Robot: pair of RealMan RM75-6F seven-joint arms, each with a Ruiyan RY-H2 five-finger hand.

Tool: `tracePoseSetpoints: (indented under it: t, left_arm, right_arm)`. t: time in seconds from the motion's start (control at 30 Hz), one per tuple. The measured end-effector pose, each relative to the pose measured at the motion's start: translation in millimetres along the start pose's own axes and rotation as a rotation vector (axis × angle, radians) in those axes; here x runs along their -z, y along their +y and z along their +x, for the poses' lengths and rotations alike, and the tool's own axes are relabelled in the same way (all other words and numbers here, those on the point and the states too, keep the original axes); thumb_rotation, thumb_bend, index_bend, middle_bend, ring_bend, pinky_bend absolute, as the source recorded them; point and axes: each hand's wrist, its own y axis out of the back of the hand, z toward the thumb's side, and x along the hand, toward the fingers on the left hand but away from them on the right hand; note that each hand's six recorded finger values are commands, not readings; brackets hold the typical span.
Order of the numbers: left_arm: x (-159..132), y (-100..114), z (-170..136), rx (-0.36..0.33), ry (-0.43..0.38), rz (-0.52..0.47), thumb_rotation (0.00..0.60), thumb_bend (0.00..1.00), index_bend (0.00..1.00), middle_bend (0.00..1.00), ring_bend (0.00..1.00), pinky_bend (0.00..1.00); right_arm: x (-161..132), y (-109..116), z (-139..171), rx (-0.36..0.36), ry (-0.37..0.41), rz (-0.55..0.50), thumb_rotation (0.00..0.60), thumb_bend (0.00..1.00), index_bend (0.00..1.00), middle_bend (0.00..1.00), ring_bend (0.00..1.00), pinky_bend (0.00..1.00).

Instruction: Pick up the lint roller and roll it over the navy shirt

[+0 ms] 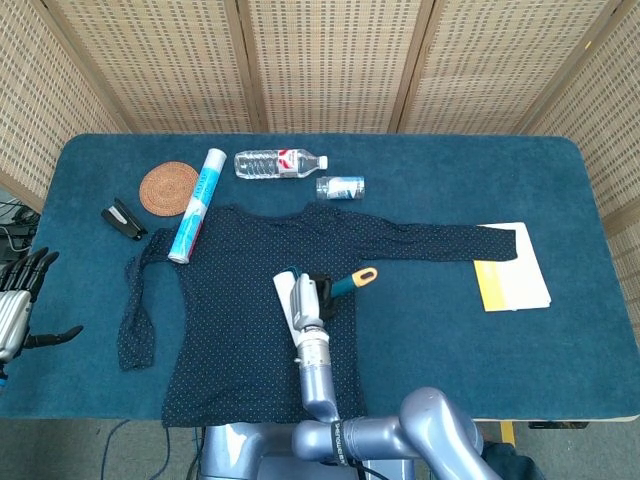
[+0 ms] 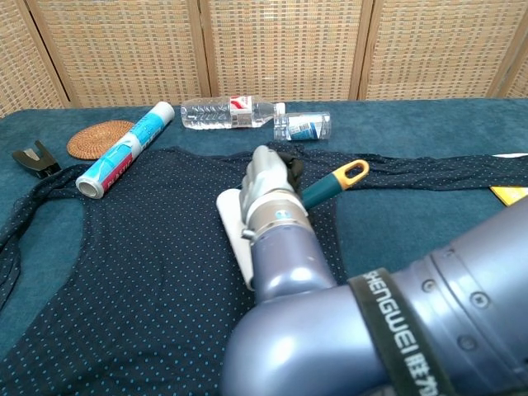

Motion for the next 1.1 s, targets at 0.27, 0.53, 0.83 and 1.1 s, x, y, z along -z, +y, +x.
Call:
tracePoseSetpoints:
  t: [0.27, 0.53, 0.83, 1.1]
  left_arm:
    - [-3.3, -3.7, -0.1, 0.004, -0.001, 0.018, 0.600, 0.00, 0.00, 0.00, 0.00, 0.00]
    - [-4.6, -6.2, 0.8, 0.005, 0.005, 0.032, 0.600, 0.00, 0.00, 0.00, 0.00, 0.00]
    - [-5.3, -7.4, 0.9, 0.009, 0.007, 0.031, 0.600, 0.00, 0.00, 0.00, 0.00, 0.00]
    - [-7.2, -3.6, -2.6, -0.001, -0.007, 0.022, 0.600, 0.00, 0.00, 0.00, 0.00, 0.00]
  right_arm:
    - [33.0, -44.7, -19.6, -0.047, -0.077, 0.066, 0.600, 0.86, 0.73, 1.00, 1.00, 1.00]
    - [66.9, -94.1, -33.8, -0.109, -0.128, 0.079, 0.600, 0.86, 0.72, 1.00, 1.00, 1.00]
    - [80.4, -114.1, -37.2, -0.097, -0.135, -0.061, 0.600, 0.14, 0.01, 1.00, 1.00, 1.00]
    - [114.8, -137.0, -28.7, -0.044, -0.158, -0.258, 0.600, 0.00, 0.00, 1.00, 1.00, 1.00]
